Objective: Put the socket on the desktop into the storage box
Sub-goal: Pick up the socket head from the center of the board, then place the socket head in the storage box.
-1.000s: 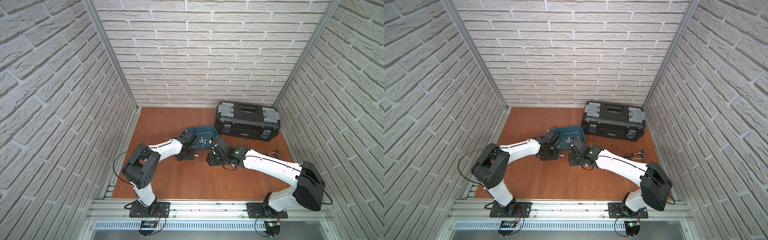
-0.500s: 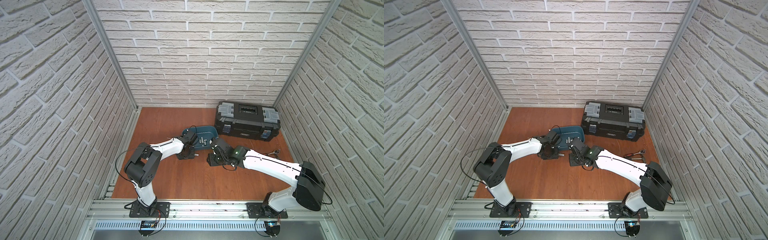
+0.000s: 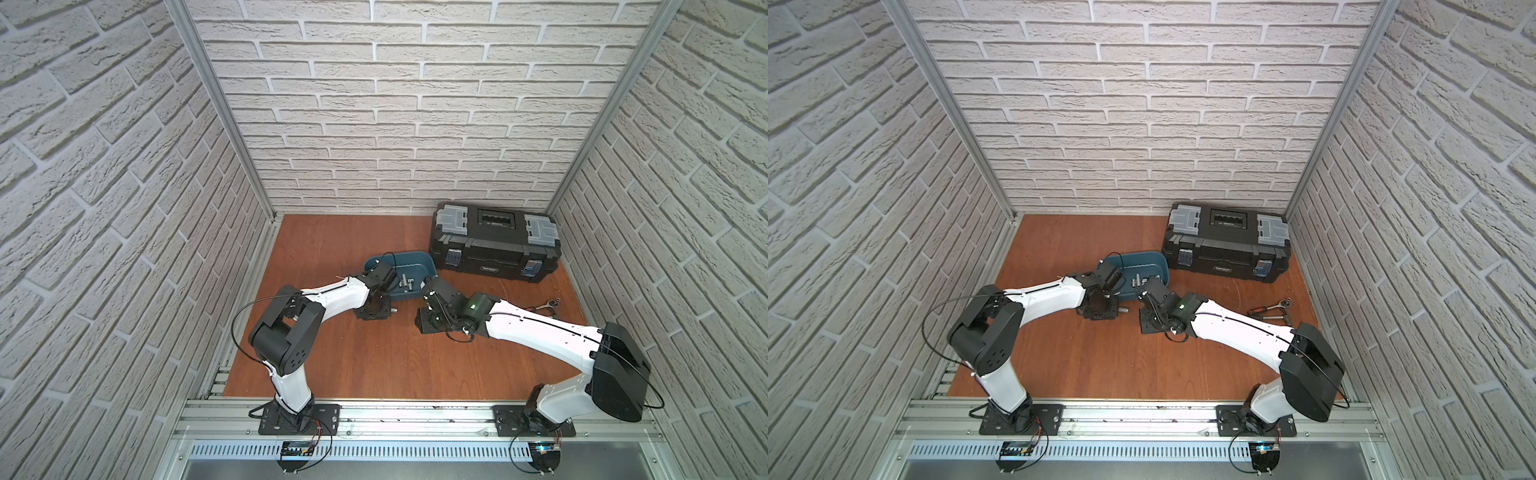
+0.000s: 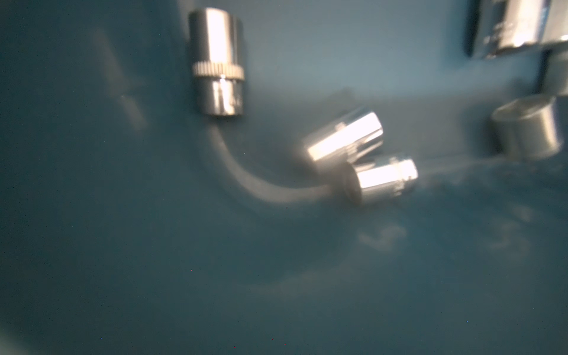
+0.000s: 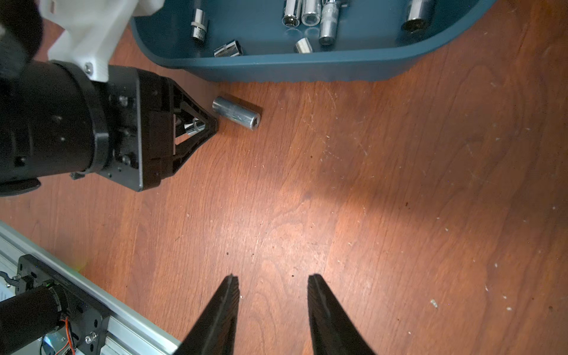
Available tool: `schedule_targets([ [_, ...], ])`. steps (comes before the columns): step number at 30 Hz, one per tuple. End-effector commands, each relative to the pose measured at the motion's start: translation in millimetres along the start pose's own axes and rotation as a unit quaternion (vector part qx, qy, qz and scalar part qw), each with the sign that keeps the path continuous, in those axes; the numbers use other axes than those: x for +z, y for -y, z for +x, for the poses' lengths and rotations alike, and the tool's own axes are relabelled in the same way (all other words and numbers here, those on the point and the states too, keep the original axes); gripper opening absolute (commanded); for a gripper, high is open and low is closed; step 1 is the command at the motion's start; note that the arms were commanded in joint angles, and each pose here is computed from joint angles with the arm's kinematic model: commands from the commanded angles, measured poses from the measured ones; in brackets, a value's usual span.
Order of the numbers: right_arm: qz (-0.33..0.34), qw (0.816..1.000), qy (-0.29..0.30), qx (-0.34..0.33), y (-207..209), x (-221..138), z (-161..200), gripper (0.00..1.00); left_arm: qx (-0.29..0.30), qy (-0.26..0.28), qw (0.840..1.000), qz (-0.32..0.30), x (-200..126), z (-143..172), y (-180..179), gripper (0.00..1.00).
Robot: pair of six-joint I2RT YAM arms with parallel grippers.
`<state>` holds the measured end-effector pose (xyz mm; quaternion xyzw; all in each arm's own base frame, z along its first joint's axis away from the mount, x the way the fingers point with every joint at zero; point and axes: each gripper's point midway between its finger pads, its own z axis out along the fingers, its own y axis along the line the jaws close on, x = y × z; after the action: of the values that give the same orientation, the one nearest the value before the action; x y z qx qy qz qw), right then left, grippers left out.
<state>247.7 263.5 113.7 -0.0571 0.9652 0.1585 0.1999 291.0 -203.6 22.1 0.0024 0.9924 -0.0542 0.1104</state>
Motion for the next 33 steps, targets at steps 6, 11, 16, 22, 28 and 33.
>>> schedule_targets([
  [6, -0.007, 1.0, 0.02, 0.006, -1.0, -8.4, -2.0, 0.43, 0.004, 0.007, 1.0, -0.005, -15.5, 5.0, -4.2, 0.29],
  [11, -0.007, 1.0, 0.021, 0.008, -0.1, -8.7, -1.3, 0.43, 0.004, 0.018, 1.0, -0.001, -28.8, 3.7, -4.9, 0.29],
  [16, -0.01, 1.0, 0.025, 0.008, -1.1, -11.0, -2.6, 0.43, 0.003, 0.032, 0.999, 0.006, -45.1, 0.8, -4.0, 0.29],
  [22, -0.018, 0.999, 0.028, 0.005, -5.3, -13.8, -5.6, 0.43, 0.006, 0.053, 0.998, 0.021, -68.1, -11.0, 3.2, 0.3],
  [28, -0.027, 0.999, 0.035, -0.006, -12.0, -21.0, -13.0, 0.43, 0.008, 0.068, 0.997, 0.038, -82.7, -29.6, 14.2, 0.31],
  [33, -0.041, 0.998, 0.043, -0.015, -20.8, -28.7, -21.5, 0.43, 0.01, 0.076, 0.996, 0.05, -88.1, -48.3, 22.9, 0.31],
])
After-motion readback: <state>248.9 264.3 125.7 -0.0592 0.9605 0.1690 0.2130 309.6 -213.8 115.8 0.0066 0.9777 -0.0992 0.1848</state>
